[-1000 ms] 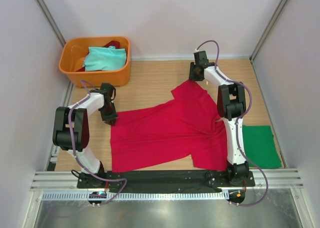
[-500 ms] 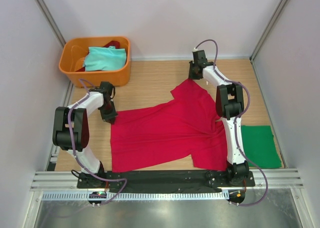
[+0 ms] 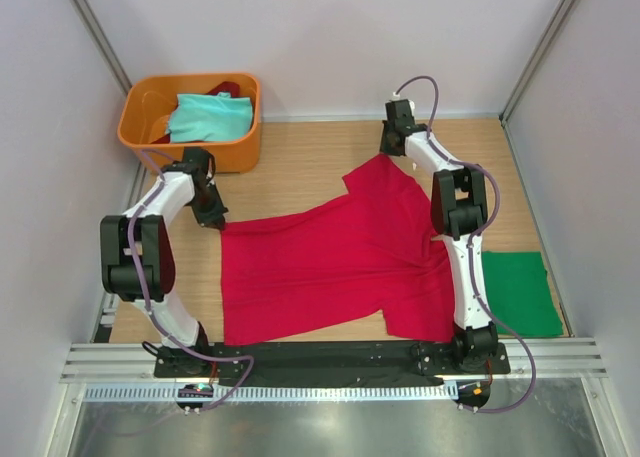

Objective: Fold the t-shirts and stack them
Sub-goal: Flatten the tshirt out

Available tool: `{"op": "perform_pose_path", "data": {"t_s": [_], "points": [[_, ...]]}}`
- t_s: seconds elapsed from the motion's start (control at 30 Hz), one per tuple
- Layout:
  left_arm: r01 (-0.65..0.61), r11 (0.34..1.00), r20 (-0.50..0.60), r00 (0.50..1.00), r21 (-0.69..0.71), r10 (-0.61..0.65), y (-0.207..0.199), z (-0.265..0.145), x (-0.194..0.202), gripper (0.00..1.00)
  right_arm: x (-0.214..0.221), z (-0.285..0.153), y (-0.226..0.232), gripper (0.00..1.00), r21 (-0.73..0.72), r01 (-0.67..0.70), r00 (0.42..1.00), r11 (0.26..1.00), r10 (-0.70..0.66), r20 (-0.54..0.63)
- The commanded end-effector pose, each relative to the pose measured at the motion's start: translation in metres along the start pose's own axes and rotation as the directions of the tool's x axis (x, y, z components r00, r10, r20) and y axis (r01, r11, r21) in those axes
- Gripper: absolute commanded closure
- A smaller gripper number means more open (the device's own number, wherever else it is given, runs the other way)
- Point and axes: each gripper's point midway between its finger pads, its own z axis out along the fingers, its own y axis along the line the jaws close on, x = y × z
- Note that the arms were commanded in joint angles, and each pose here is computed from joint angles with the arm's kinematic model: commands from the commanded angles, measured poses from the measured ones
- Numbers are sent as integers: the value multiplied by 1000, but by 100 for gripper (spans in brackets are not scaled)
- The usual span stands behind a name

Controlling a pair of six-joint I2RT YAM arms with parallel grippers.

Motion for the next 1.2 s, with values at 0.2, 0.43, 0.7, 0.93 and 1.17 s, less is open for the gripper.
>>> {"op": "perform_pose_path", "data": {"t_s": [0.2, 0.43, 0.7, 0.93, 1.17], "points": [[121, 985, 57, 990, 124, -128, -21, -6, -58, 100, -120, -56, -11, 99, -1, -93, 937, 996, 87, 338], [182, 970, 82, 977, 159, -197, -30, 11, -98, 100, -149, -57, -24, 99, -25, -141, 897, 990, 138, 421], [215, 965, 124, 964, 152, -234, -34, 25, -130, 100, -169, -46, -16, 99, -104, -172, 866, 980, 200, 459], [212, 966, 220, 945, 145, -240, -33, 16, -163, 100, -173, -40, -12, 99, -136, -164, 858, 977, 209, 469], [208, 955, 252, 933, 209, -258, -48, 5, -187, 100, -166, -32, -13, 99, -144, -157, 872, 977, 205, 444]]}}
